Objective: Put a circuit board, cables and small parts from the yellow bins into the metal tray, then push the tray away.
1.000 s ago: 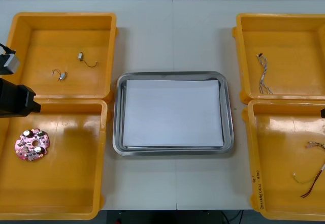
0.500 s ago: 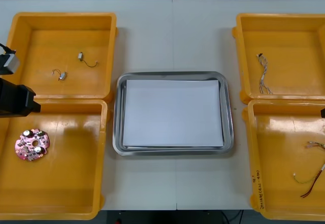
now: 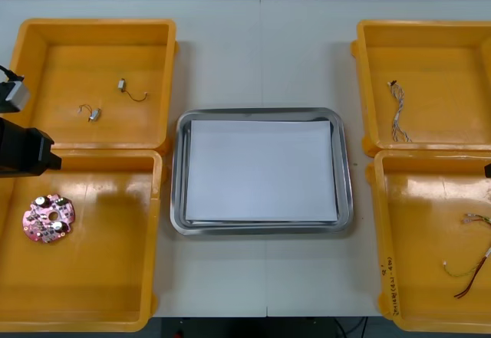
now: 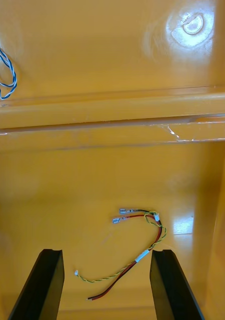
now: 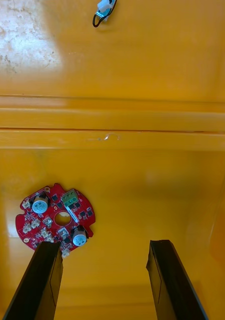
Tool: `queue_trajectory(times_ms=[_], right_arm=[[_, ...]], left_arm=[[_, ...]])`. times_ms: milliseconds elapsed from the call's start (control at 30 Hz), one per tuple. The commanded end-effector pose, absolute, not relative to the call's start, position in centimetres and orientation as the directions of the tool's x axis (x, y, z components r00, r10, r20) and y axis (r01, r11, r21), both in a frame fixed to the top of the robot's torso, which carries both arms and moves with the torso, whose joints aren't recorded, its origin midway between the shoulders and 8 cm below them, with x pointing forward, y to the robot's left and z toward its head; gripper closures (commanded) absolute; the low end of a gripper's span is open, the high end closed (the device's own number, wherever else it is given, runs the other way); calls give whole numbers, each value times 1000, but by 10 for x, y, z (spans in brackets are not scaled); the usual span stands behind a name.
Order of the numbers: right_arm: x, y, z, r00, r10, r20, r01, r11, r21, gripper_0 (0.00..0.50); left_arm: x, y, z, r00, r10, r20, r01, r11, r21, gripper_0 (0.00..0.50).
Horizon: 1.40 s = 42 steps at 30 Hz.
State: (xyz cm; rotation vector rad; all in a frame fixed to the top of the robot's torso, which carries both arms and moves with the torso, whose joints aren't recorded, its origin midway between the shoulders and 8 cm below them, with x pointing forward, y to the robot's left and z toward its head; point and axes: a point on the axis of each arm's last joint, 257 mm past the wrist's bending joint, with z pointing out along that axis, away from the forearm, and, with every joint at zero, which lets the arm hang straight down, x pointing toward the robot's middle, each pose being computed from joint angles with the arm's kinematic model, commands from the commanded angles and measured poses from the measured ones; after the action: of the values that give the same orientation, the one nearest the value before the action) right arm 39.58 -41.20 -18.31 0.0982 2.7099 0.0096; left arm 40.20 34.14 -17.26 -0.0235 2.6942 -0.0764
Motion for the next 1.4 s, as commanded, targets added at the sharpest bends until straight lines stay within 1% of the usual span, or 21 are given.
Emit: queue_trajectory(times_ms=[33, 1267, 1300, 1333, 1367, 1400], right_arm=[[401, -425, -161, -886, 92, -454, 100, 995, 7, 0], [401, -425, -161, -886, 92, -454, 100, 995, 7, 0], [403, -427, -156, -883, 89, -461, 100, 995, 0, 0], [404, -427, -155, -881, 88, -465, 100, 995, -1, 0], [405, -428, -153, -878, 86, -470, 99, 995, -4, 0], [409, -429, -145, -871, 71, -487, 93, 995, -22, 0]], left_arm=[[400, 350, -161, -888, 66, -456, 73, 997, 3, 0], [400, 350, -161, -888, 66, -456, 73, 997, 3, 0], [400, 350, -161, -888, 66, -456, 73, 997, 3, 0], [380, 343, -202, -930, 40, -366, 62, 997, -48, 0], [380, 343, -202, -929, 40, -368, 62, 997, -48, 0], [377, 342, -208, -934, 33, -357, 57, 997, -56, 0]])
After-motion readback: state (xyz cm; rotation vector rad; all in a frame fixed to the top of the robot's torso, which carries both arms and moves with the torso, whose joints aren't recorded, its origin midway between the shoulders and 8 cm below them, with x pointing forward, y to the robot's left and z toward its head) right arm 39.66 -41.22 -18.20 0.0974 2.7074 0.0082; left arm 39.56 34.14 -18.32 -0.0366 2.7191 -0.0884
